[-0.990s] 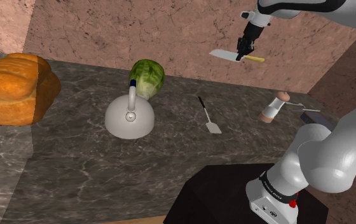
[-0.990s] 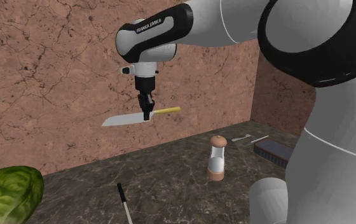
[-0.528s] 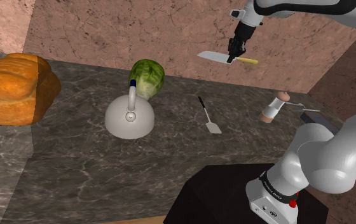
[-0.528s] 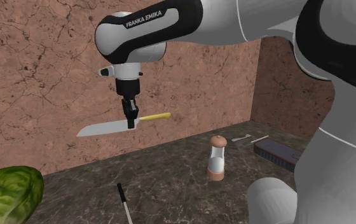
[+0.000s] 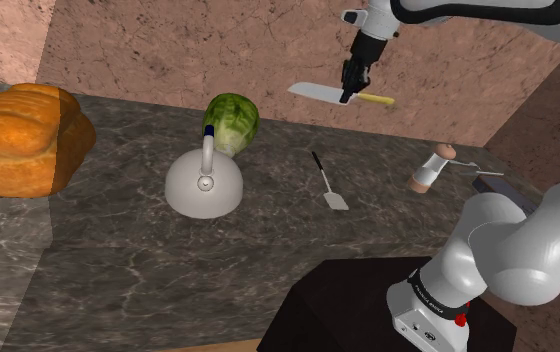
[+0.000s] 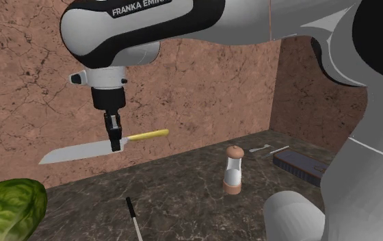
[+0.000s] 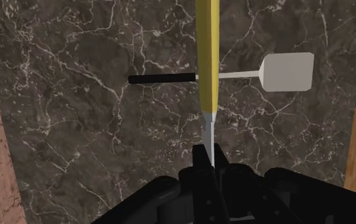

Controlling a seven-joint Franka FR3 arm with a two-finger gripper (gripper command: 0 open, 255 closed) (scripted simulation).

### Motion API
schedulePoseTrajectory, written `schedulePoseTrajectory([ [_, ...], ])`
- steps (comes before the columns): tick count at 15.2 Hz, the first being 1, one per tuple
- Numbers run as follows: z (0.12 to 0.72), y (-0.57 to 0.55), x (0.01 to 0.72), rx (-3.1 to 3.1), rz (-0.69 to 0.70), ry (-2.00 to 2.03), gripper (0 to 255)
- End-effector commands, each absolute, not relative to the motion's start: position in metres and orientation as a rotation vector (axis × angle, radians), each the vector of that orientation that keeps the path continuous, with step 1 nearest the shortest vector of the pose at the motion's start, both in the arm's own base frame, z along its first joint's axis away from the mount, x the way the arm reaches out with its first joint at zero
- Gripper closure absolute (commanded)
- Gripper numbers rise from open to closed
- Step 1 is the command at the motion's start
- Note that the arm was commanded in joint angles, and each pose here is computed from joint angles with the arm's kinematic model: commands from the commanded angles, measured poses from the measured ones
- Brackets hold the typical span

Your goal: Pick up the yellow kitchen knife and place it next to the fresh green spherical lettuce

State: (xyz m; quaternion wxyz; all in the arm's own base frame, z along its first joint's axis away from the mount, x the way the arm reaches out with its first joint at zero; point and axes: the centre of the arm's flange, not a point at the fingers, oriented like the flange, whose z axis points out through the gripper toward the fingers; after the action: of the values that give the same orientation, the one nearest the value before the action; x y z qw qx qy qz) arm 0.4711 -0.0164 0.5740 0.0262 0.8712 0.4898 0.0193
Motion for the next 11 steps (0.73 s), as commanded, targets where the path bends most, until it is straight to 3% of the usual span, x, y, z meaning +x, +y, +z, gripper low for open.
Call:
schedulePoseTrajectory([
  [1,0.573,0.011,0.472,2.694,0.060,1.512,255],
  [11,0.568,0.129,0.466,2.694,0.060,1.512,255],
])
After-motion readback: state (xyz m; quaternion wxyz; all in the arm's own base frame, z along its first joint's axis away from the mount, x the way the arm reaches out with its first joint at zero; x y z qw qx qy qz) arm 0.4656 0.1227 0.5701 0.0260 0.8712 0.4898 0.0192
